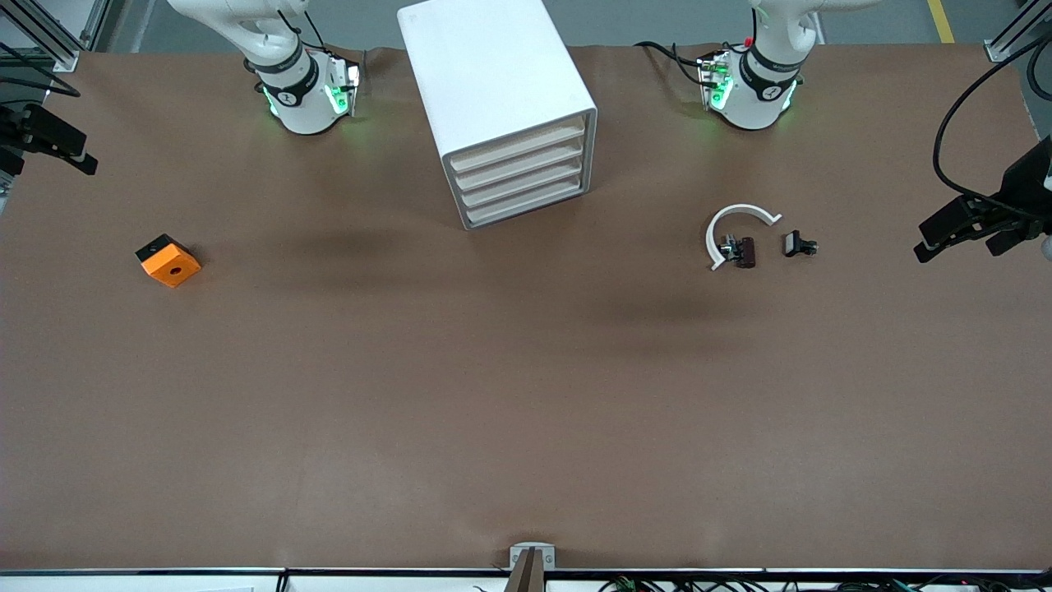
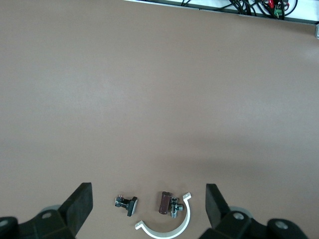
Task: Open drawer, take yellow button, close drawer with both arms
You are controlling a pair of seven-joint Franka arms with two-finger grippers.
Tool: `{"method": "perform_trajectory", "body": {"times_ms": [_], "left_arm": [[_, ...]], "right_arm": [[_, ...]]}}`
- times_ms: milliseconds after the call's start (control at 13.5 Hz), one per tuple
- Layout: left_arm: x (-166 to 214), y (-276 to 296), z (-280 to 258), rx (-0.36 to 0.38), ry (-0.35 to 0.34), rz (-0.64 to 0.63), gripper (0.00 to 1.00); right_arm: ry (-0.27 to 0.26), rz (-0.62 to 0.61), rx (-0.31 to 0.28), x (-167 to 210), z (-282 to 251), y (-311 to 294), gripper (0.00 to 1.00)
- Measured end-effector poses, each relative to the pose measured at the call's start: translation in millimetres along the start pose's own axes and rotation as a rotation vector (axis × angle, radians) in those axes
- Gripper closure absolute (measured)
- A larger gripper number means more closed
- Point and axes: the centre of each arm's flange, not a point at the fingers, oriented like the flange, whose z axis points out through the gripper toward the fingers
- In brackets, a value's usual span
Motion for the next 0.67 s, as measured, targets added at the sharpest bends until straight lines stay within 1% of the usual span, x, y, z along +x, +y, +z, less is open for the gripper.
{"method": "perform_trajectory", "body": {"times_ms": [446,595,669], "left_arm": [[0.6,-0.5,3.1,0.001,-0.006,-0.003,0.0],[3.1,-3.5,9.7,0.003,-0.016,-0.041,0.0],[5.1,-7.0,14.5,0.005,-0.024,-0.087,0.0]], "right_arm": [[0.0,0.0,0.0,0.0,0.0,0.0,0.0],[0.0,0.0,0.0,0.0,0.0,0.0,0.0],[0.0,0.0,0.0,0.0,0.0,0.1,0.0]]}}
